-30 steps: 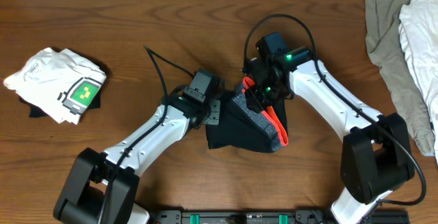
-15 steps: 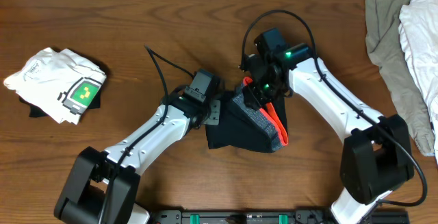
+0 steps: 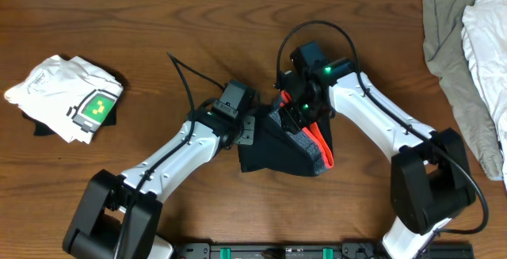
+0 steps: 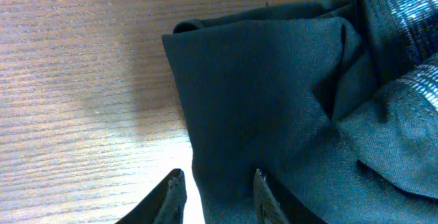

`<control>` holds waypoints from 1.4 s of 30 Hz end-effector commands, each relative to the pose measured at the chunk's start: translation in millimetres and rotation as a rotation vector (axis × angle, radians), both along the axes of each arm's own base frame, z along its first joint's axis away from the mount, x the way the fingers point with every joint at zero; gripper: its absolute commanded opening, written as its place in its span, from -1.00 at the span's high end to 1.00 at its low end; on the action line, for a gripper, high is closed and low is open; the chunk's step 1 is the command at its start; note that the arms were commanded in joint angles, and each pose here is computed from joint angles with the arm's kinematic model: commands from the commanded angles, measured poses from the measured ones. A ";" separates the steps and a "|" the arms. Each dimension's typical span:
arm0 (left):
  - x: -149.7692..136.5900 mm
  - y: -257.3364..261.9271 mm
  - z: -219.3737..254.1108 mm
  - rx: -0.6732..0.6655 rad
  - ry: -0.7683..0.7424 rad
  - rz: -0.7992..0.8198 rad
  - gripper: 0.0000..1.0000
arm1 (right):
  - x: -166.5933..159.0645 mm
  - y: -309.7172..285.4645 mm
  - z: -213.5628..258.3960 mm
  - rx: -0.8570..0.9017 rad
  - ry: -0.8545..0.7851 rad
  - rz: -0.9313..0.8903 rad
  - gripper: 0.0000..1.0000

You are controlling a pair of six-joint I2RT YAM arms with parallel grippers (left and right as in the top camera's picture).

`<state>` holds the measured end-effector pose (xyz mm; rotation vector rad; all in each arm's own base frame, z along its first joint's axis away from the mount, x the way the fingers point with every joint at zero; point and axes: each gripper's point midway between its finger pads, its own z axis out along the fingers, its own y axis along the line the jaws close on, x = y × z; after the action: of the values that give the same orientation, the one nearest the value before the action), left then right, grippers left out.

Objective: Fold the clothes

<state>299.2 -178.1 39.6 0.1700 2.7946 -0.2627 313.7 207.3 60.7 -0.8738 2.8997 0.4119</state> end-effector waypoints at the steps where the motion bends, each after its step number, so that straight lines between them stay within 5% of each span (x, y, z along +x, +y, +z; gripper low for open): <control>1: -4.3 4.9 -6.9 0.013 0.023 0.015 0.29 | -4.9 2.1 -10.4 -0.007 0.030 0.008 -0.21; 6: -4.4 5.0 -6.9 0.013 0.023 0.015 0.28 | -8.9 0.1 -16.4 -0.016 0.049 0.009 -0.03; 10: -4.4 5.0 -6.9 0.013 0.023 0.015 0.19 | -11.0 -1.6 -16.8 -0.020 0.060 0.004 0.70; 13: -4.4 5.0 -6.9 0.013 0.023 0.015 0.10 | -8.2 -4.9 -15.5 -0.020 0.066 -0.039 0.95; 25: -4.7 5.1 -7.2 0.014 0.024 0.015 0.00 | 18.8 -76.3 -3.9 -0.097 0.070 -0.384 0.95; 42: -0.1 -9.8 -2.3 -0.061 0.008 -0.009 0.01 | 12.7 -117.5 -7.5 -0.288 0.072 -0.574 0.86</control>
<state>301.6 -183.2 41.5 0.1687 2.7816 -0.3011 320.8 100.6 45.2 -0.1227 3.1739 0.0545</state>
